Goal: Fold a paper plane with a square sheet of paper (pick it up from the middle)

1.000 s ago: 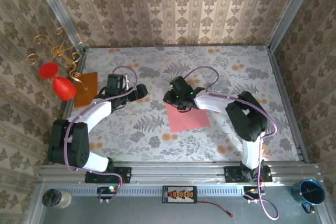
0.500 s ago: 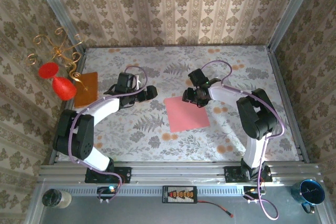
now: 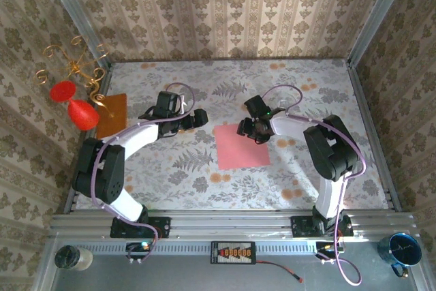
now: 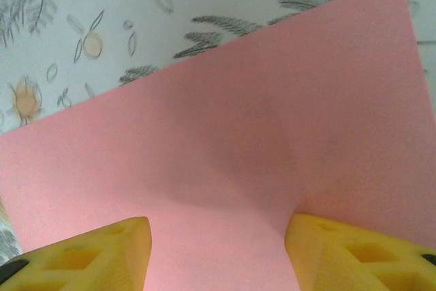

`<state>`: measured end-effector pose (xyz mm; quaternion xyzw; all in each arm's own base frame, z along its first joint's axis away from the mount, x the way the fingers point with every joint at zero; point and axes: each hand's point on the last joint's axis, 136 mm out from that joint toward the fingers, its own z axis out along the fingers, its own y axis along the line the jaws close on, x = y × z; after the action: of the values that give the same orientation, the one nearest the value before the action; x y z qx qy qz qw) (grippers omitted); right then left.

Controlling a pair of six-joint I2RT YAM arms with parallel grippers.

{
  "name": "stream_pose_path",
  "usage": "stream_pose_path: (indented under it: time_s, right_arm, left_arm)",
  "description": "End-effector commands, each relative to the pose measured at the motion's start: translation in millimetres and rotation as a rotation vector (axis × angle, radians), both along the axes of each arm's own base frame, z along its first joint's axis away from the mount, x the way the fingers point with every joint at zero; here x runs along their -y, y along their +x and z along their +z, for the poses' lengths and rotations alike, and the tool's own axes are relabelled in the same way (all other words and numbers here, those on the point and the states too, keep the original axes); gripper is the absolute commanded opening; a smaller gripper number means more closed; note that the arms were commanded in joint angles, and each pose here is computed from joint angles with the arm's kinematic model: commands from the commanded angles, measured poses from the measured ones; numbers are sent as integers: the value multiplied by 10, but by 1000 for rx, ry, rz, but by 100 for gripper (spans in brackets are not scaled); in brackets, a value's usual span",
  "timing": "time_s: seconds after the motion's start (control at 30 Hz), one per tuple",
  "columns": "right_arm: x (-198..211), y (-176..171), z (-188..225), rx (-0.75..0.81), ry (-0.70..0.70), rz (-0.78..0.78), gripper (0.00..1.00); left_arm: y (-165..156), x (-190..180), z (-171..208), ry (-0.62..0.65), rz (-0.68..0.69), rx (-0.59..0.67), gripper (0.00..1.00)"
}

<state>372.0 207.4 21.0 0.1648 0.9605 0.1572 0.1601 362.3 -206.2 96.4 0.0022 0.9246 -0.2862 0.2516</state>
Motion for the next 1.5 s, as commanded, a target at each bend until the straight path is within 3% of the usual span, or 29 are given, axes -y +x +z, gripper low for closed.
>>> stream_pose_path:
  time_s: [0.0, 0.23, 0.4, 0.53, 0.67, 1.0, 1.47]
  right_arm:
    - [15, -346, -415, -149, -5, -180, 59]
    - [-369, -403, -364, -164, 43, -301, 59]
    - [-392, -184, 78, -34, 147, -272, 60]
    - [-170, -91, 488, 92, 168, -214, 67]
    - [238, -138, 583, 155, 144, -203, 79]
    - [838, -317, 860, 302, 92, -174, 95]
    - [1159, -349, 807, 311, 64, -221, 100]
  left_arm:
    - [-43, 31, -99, 11, -3, -60, 100]
    - [-145, 104, -126, 34, -36, -77, 100]
    - [-322, 229, -160, 102, -116, -83, 100]
    - [-450, 323, -184, 194, -188, -89, 100]
    - [-563, 437, -231, 299, -258, -117, 100]
    - [-744, 906, -340, 465, -397, -183, 100]
    - [-754, 1136, -658, 683, -422, -252, 95]
